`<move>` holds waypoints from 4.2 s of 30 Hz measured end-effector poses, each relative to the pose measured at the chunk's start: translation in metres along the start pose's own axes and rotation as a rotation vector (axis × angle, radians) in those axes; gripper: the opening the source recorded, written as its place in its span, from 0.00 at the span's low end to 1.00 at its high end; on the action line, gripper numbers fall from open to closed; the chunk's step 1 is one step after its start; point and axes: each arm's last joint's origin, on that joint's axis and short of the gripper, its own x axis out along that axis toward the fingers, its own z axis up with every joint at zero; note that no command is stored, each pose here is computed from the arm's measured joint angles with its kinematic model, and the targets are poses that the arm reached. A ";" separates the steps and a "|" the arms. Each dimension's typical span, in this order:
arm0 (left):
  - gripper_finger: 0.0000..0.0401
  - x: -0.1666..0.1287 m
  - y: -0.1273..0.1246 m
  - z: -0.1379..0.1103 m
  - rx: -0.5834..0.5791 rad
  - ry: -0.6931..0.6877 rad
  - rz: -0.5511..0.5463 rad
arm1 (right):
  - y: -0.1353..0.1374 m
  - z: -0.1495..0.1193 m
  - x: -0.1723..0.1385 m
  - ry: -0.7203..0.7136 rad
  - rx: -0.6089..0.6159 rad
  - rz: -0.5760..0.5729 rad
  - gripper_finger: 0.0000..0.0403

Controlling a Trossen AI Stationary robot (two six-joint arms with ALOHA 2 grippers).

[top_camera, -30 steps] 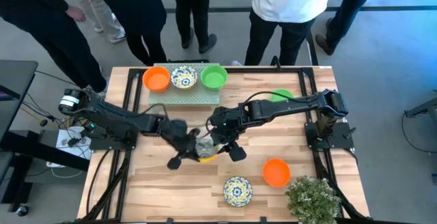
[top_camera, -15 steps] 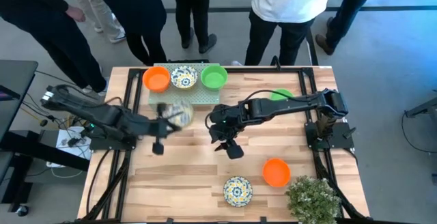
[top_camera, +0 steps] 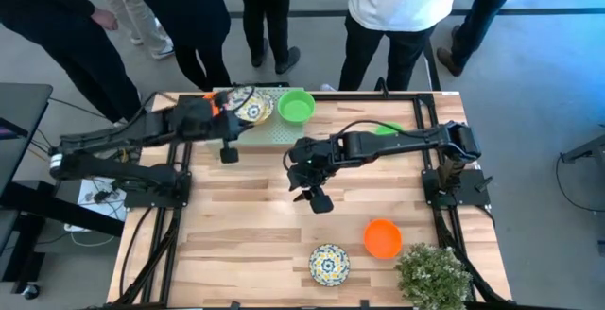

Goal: Pick & Place Mini bowls
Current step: Stack the white patterned bowl on top of the other white patterned bowl on the shelf

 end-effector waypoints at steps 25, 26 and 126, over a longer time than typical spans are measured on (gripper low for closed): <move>0.05 0.065 0.023 -0.030 -0.082 0.220 -0.047 | -0.002 -0.001 -0.001 0.004 0.007 -0.003 0.33; 0.05 0.065 0.024 -0.031 -0.086 0.225 -0.044 | -0.002 -0.001 -0.001 0.004 0.008 -0.003 0.33; 0.19 0.023 -0.107 -0.037 -0.179 -0.125 -0.632 | 0.106 -0.058 0.099 0.574 0.455 0.059 0.33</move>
